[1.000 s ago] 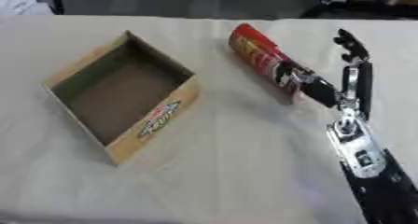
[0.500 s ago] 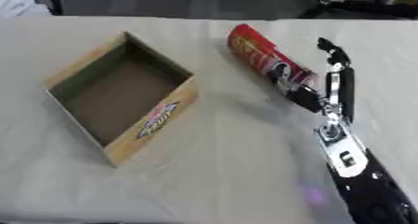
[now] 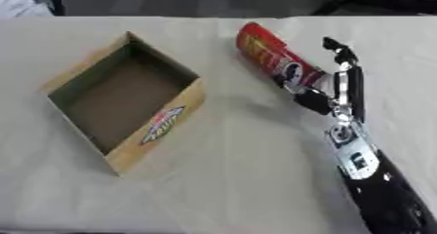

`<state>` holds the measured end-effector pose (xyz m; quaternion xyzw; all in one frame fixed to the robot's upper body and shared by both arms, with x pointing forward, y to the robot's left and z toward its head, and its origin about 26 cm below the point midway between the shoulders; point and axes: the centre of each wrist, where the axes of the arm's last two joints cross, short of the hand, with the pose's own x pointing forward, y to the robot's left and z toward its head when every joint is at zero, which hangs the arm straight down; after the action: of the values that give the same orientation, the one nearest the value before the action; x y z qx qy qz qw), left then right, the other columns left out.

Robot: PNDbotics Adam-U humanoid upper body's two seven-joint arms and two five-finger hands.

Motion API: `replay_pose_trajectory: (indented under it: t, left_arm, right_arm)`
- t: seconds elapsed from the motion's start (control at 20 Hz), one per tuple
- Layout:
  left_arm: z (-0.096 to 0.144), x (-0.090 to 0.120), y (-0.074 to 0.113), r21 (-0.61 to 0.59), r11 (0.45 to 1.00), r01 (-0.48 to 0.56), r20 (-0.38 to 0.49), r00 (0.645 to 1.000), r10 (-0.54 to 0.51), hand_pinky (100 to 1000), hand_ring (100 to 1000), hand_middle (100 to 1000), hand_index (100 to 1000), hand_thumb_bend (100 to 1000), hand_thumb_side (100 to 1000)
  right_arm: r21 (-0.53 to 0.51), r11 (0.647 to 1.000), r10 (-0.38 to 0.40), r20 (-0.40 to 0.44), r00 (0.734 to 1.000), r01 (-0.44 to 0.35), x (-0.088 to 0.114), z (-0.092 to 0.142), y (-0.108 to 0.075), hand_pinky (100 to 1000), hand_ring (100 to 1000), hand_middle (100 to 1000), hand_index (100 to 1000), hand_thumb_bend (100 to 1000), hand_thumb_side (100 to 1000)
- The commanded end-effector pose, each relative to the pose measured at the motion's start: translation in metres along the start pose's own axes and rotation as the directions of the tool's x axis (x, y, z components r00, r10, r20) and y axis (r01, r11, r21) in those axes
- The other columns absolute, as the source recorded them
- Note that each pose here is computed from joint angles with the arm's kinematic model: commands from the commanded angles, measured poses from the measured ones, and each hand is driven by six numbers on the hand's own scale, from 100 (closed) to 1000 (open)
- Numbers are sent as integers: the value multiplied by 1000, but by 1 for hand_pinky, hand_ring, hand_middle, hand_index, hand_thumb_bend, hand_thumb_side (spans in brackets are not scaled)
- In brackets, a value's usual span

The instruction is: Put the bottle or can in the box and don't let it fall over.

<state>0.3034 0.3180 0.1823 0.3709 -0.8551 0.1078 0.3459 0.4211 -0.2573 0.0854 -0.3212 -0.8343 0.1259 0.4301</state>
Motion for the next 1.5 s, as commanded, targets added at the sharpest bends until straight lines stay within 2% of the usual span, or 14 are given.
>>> replay_pose_trajectory:
  t: [0.05,0.4,0.95,1.5]
  left_arm:
    - [-5,4,2,5,1000,-3,21,1000,2,629,974,728,677,486,587]
    - [-6,5,2,7,1000,-5,23,1000,5,629,975,728,676,483,589]
    - [-8,6,2,7,1000,-12,26,1000,12,629,976,727,676,478,592]
    - [-9,7,2,9,1000,-18,27,999,17,628,976,724,676,471,593]
  right_arm:
    - [-6,1000,30,36,999,-30,2,-15,-13,839,883,760,853,799,454]
    - [32,997,66,40,997,-68,4,-27,-22,847,883,761,857,799,468]
    - [70,993,95,0,995,-95,2,-42,-34,859,883,761,858,802,492]
    - [115,988,111,-29,993,-107,-2,-41,-35,860,883,765,858,798,494]
